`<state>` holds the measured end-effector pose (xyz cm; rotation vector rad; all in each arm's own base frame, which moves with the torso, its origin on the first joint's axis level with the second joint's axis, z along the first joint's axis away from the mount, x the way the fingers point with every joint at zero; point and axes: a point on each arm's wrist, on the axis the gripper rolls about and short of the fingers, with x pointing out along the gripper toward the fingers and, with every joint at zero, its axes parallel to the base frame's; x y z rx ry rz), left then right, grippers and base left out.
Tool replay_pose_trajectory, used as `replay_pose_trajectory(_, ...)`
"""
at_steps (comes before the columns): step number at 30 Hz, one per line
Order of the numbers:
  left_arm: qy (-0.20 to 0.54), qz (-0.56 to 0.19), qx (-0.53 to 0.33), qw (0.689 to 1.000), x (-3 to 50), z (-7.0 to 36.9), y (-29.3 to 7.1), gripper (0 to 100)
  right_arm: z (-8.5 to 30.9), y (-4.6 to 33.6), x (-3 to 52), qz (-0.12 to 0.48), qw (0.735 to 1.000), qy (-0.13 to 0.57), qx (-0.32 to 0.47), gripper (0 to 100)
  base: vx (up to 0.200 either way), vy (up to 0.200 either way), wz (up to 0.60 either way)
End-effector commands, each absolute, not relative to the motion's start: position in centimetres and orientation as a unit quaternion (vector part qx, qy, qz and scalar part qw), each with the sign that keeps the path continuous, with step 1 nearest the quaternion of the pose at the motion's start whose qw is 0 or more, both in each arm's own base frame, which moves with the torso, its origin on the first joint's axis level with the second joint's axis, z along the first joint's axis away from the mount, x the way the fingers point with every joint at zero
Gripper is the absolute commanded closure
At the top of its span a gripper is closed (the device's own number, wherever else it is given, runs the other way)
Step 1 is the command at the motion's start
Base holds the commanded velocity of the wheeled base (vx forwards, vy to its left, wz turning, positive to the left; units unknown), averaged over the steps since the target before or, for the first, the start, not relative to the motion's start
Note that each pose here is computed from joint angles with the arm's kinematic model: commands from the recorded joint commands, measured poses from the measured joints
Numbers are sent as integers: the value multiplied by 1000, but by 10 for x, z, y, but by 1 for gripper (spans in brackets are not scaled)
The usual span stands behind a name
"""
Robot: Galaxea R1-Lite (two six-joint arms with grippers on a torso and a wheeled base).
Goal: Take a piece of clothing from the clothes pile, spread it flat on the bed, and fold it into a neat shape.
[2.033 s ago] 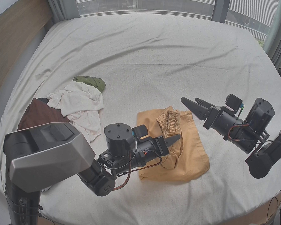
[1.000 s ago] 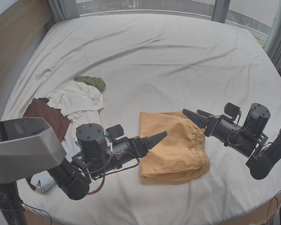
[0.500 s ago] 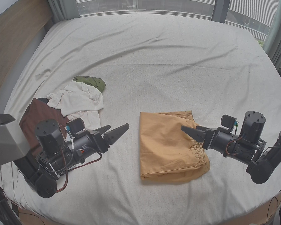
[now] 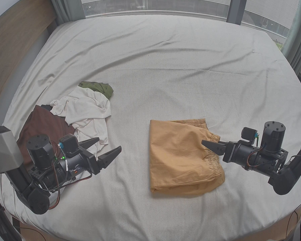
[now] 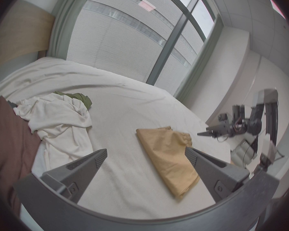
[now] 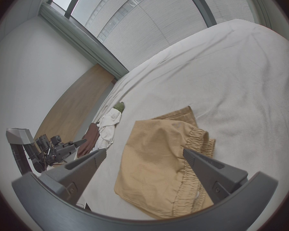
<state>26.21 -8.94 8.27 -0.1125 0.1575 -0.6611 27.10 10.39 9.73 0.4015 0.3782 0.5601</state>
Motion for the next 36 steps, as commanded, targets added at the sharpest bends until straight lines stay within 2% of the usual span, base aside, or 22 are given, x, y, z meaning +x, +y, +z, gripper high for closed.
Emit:
replay_pose_trajectory(1, 93, -316, -31, 944, 260, 72, -79, 0, 94, 93, 276, 252, 929, 188, 197, 0, 0, 0, 0)
replay_pose_trajectory(9, 95, -309, -1, 946, 258, 68, -68, 0, 74, 83, 283, 229, 933, 213, 180, 0, 0, 0, 0)
replay_pose_trajectory(12, 99, -335, 15, 937, 254, 65, -66, 0, 63, 80, 286, 222, 932, 229, 175, 0, 0, 0, 0)
replay_pose_trajectory(19, 99, -337, 14, 936, 253, 65, -66, 0, 58, 80, 286, 222, 932, 236, 164, 0, 0, 0, 0)
replay_pose_trajectory(30, 97, -333, 13, 938, 254, 66, -64, 0, 22, 83, 281, 218, 914, 302, 160, 0, 0, 0, 0)
replay_pose_trajectory(36, 95, -333, 14, 938, 253, 67, -64, 0, 16, 82, 279, 228, 906, 318, 164, 0, 0, 0, 0)
